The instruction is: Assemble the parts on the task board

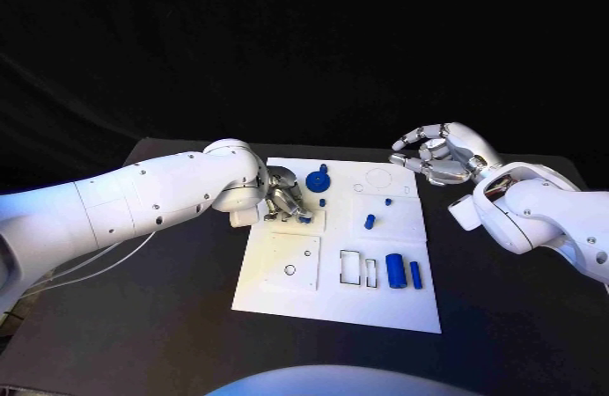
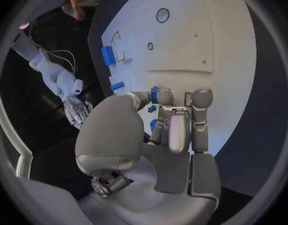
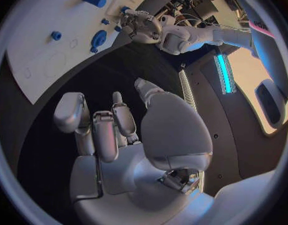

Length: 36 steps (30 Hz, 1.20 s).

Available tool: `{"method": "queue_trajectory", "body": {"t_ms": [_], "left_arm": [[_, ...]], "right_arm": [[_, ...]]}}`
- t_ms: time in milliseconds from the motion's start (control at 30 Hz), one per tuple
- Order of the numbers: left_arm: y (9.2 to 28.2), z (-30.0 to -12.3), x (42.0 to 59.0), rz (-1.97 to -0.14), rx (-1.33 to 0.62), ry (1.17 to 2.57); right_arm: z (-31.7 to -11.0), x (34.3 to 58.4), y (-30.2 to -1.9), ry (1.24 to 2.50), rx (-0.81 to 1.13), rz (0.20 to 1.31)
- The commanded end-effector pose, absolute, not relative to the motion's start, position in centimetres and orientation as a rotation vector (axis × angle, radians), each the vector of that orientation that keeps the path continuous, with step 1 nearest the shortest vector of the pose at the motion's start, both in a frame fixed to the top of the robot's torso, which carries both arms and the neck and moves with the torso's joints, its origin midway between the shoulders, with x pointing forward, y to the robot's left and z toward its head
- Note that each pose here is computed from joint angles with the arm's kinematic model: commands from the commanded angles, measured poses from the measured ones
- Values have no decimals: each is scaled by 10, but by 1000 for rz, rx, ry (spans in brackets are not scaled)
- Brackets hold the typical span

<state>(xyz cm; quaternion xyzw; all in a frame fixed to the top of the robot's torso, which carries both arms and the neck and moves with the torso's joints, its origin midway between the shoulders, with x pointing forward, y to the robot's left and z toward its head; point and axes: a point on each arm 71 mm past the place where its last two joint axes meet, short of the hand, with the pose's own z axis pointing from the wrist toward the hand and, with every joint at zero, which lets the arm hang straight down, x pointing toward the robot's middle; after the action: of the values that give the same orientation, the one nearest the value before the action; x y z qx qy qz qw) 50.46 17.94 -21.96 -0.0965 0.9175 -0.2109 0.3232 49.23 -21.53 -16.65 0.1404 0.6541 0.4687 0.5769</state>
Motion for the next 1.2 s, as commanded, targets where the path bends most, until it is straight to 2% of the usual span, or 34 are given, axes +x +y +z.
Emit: {"method": "queue_trajectory", "body": {"t_ms": [33,300,567,1200], "left_arm": [[180,-218,503,-604,-311,2403],[185,-214,502,-608,-338,2343],[185,-210,501,-569,-279,2282],[176,-215,501,-465,-128,2294]], "right_arm": [[-168,492,-214,1550,315,1101],[-168,492,-215,1552,315,1099],[-169,492,-215,1556,315,1099],[-170,492,-217,1553,319,1097]]}}
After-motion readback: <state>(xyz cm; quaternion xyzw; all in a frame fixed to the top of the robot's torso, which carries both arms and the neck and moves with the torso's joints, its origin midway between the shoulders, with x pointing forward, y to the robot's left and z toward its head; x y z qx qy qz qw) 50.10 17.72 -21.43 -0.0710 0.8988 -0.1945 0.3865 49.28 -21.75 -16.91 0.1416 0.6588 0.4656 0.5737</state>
